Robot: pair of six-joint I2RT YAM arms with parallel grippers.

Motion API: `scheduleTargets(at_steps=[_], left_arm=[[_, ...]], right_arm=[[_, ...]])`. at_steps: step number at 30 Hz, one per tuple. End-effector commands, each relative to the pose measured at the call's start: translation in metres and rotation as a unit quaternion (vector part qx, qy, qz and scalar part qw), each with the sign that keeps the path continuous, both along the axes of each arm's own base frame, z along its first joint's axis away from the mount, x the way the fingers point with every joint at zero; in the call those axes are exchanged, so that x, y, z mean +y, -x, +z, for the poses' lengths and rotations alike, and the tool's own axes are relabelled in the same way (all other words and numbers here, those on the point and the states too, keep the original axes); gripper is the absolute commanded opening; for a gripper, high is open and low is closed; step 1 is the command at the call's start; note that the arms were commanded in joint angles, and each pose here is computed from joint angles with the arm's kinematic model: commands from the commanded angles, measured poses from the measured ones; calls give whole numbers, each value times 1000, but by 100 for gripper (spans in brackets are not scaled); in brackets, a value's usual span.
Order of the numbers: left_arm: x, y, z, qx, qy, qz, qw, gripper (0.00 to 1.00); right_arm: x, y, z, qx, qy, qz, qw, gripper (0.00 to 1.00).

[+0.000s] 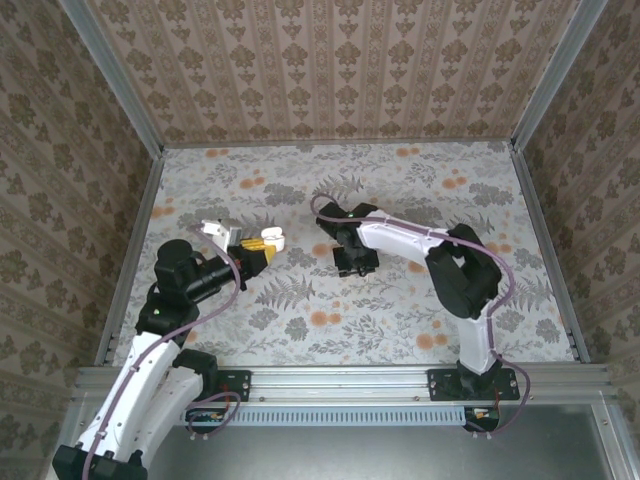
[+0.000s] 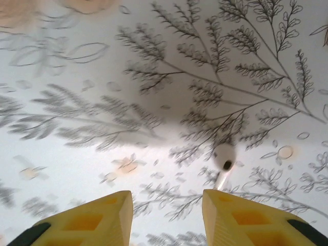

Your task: Insert wireless bluetooth earbuds into charging case

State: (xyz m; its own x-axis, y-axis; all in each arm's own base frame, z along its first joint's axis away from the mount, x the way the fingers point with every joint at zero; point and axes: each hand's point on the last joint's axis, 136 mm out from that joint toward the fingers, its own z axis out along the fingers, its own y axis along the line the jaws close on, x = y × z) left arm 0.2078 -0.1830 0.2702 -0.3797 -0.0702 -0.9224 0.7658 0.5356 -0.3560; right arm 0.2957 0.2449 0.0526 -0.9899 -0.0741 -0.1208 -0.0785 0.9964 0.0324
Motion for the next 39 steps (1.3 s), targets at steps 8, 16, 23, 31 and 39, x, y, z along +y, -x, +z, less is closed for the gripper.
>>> scheduleTargets(at_steps=[8, 16, 23, 31, 39], left_arm=[[-6, 0, 4, -8, 7, -14, 1000, 0], [-24, 0, -3, 0, -15, -37, 999, 0], [-35, 3, -9, -6, -41, -46, 998, 0], [-35, 5, -13, -5, -49, -49, 998, 0], [-34, 5, -16, -7, -55, -47, 997, 0]], right_arm=[[-30, 0, 13, -17, -106, -86, 990, 32], [-37, -5, 7, -7, -38, -80, 996, 37], [-40, -9, -4, 10, 25, -69, 997, 38], [-36, -9, -23, 24, 59, -60, 996, 35], [-39, -5, -33, 33, 81, -55, 995, 32]])
